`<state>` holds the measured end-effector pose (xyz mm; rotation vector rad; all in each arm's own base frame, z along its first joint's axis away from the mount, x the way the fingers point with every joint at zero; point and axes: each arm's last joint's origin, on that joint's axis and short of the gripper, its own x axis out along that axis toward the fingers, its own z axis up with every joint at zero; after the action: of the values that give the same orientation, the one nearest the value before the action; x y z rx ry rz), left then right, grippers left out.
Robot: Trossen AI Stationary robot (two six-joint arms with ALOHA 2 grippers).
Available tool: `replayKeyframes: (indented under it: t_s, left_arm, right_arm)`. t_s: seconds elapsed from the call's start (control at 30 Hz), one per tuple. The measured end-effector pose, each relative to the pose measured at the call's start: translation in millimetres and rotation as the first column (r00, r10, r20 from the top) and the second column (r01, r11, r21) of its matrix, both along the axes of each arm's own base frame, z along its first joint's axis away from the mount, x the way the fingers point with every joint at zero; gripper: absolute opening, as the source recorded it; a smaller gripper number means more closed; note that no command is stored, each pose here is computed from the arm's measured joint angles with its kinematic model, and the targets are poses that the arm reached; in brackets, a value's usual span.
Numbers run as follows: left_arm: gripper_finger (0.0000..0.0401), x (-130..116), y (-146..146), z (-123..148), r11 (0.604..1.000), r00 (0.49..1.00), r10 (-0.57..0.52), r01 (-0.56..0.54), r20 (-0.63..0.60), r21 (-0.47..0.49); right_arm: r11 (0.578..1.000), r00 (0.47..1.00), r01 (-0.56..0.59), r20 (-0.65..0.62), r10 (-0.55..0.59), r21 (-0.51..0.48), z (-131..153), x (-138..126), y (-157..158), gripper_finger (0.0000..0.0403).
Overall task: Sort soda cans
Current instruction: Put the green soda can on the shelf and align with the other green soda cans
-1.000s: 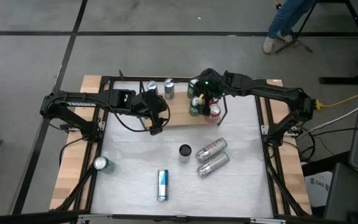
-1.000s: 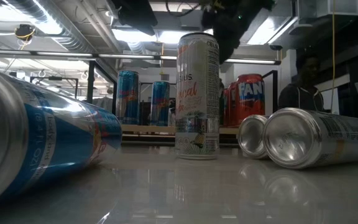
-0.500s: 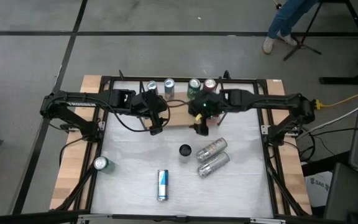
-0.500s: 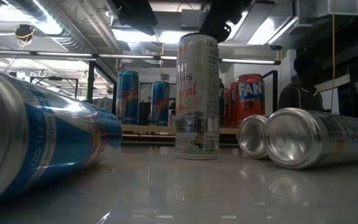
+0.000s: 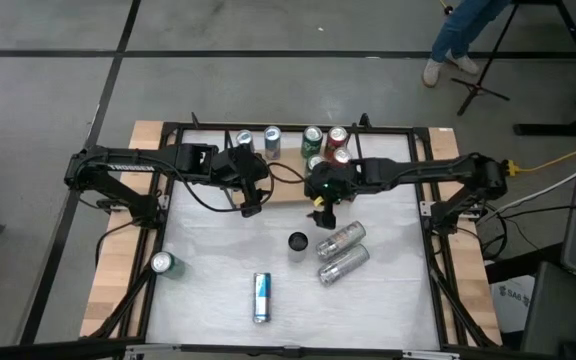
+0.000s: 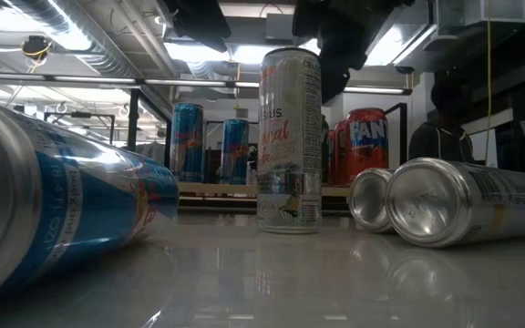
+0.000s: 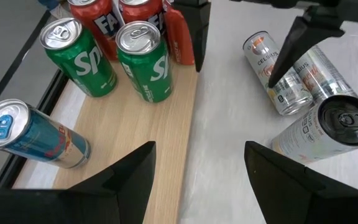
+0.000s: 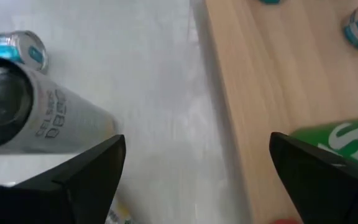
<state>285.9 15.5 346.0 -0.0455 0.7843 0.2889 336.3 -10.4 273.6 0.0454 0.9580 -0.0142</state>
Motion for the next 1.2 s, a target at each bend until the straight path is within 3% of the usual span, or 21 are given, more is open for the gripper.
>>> replayKeyframes:
  t_s: [0.17, 0.57, 1.07, 1.2]
  left_arm:
    - [0.0238, 0, 0, 0, 1.0, 1.0, 0.0, 0.0, 0.001, 0.0]
    - [0.0238, 0, 0, 0, 1.0, 1.0, 0.0, 0.0, 0.001, 0.0]
    - [0.0238, 0, 0, 0, 1.0, 1.0, 0.0, 0.0, 0.001, 0.0]
    - [0.0238, -2, -1, 2, 1.0, 1.0, 0.001, -0.001, 0.007, -0.027]
  right_arm:
    - [0.997, 0.999, 0.045, -0.015, -0.046, -0.057, -10, -2, -5, 0.0388]
    - [0.987, 0.988, 0.149, -0.02, -0.15, -0.053, -14, -7, -41, 0.0388]
    - [0.982, 0.986, 0.167, -0.014, -0.169, -0.084, -14, -9, -58, 0.0388]
    - [0.988, 0.99, 0.144, 0.008, -0.143, -0.051, -13, -7, -57, 0.0388]
